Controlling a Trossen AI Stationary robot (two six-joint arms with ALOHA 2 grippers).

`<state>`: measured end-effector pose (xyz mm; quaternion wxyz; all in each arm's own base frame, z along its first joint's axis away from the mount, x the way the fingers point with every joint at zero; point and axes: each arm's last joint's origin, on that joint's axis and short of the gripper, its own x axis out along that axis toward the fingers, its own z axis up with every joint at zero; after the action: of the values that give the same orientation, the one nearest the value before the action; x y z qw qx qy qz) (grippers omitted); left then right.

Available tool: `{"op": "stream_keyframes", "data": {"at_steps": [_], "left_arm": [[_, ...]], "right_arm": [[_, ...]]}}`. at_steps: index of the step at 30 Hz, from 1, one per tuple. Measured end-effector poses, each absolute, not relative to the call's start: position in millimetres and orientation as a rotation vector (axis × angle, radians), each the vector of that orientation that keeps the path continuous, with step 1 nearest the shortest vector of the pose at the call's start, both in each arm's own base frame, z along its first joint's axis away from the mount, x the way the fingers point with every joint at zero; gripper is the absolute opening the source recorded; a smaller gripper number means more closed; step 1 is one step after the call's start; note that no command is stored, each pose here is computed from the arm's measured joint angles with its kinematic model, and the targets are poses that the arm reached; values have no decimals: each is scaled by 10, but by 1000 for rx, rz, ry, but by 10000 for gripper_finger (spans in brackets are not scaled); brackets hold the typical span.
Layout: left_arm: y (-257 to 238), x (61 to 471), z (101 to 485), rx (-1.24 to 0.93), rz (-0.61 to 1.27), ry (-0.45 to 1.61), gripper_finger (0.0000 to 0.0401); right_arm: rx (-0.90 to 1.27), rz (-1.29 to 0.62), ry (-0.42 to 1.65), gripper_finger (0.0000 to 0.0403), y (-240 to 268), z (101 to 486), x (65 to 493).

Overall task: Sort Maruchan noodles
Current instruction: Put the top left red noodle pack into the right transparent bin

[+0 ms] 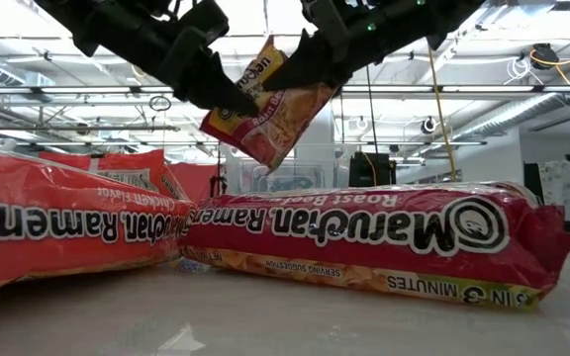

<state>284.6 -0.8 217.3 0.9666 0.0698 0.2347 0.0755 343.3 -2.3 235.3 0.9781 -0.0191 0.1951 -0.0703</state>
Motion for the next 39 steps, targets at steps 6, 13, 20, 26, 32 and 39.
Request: {"op": "stream_keyframes", "data": {"at_steps": [6, 13, 20, 26, 32, 39], "left_arm": [[-78, 2851, 2186, 102, 146, 455, 197], [-134, 2859, 2212, 102, 131, 426, 246], [-146, 2805, 2323, 92, 128, 381, 250], [-148, 2757, 2378, 93, 129, 378, 250], [-144, 2738, 2357, 99, 133, 411, 250], [-142, 2720, 2317, 105, 132, 455, 250]], "right_arm": [[-45, -139, 405, 117, -21, 2413, 3377], [-21, -144, 438, 112, 0, 2515, 3253], [-10, -121, 470, 113, 86, 2690, 3040], [55, -93, 506, 114, 214, 2868, 2764], [170, -68, 498, 113, 320, 3075, 2448], [359, 94, 555, 113, 452, 3238, 2048]]}}
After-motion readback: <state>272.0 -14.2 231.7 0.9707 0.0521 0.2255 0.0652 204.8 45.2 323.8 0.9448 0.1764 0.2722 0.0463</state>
